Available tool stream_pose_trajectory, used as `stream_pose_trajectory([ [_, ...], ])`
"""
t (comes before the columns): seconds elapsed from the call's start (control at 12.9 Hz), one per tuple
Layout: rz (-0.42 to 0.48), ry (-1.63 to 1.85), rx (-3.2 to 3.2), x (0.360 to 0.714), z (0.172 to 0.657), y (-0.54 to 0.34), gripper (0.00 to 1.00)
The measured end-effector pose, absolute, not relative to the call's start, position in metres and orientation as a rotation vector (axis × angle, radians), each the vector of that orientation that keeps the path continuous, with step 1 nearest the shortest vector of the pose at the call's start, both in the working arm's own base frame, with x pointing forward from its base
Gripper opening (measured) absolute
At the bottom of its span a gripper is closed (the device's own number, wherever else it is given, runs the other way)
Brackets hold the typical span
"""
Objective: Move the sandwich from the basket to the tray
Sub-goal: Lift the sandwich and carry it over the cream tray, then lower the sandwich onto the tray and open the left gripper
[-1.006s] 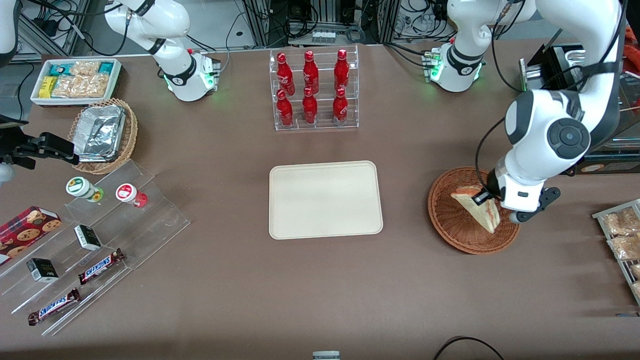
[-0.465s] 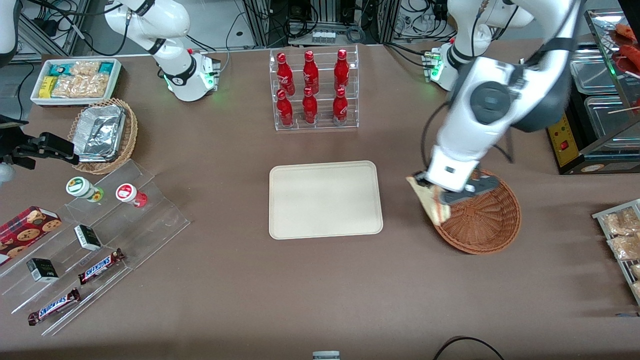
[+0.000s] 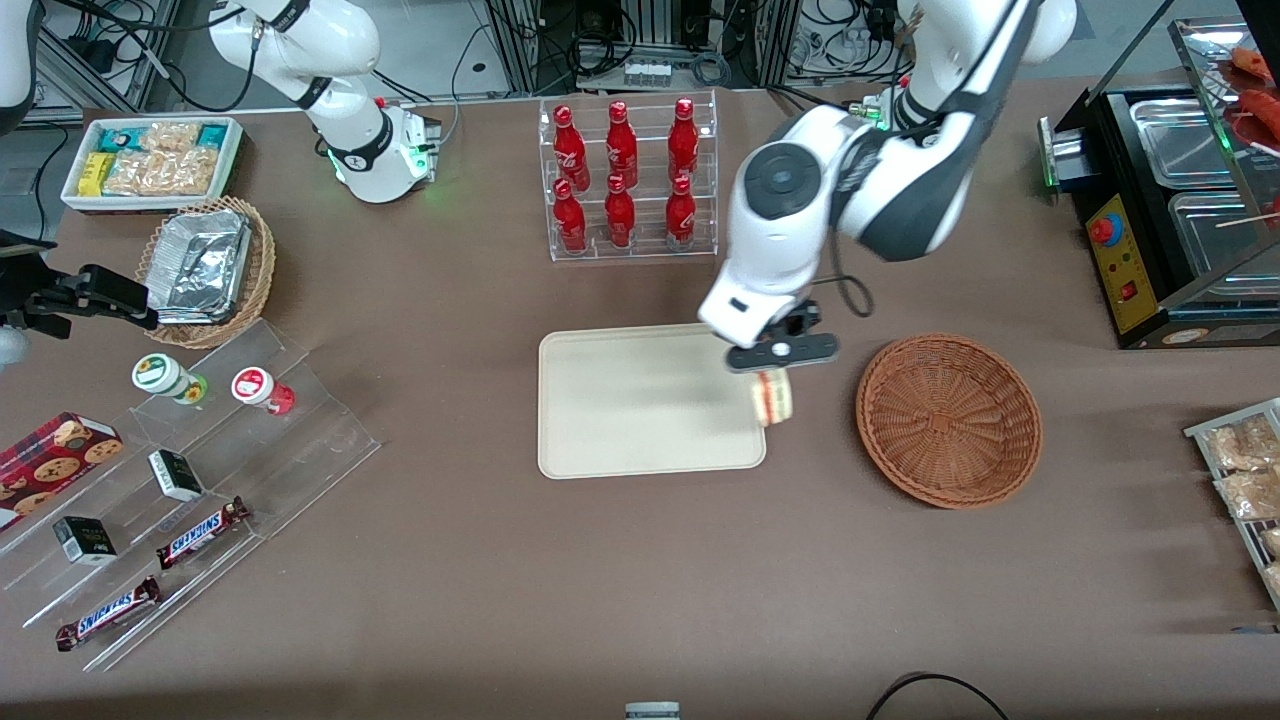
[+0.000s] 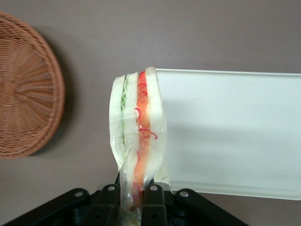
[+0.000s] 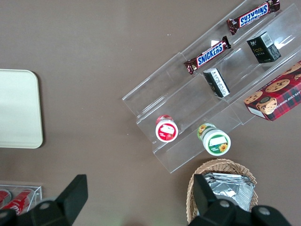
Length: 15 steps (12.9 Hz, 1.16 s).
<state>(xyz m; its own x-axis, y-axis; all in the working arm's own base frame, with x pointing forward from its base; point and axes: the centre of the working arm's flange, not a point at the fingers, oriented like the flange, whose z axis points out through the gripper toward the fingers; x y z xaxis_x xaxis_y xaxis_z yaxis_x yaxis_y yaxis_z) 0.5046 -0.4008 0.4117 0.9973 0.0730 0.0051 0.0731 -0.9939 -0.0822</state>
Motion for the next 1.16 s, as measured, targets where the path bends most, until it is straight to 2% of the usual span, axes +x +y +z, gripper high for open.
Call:
stream_pose_trajectory([
  [0.46,0.062,0.031,-3.027,0.493,0.328,-0.491,0.16],
  [0.7,0.038,0.073,-3.054,0.491,0.297,-0.515,0.16],
  [1.16,0.063,0.118,-3.038,0.476,0.269,-0.531,0.16],
])
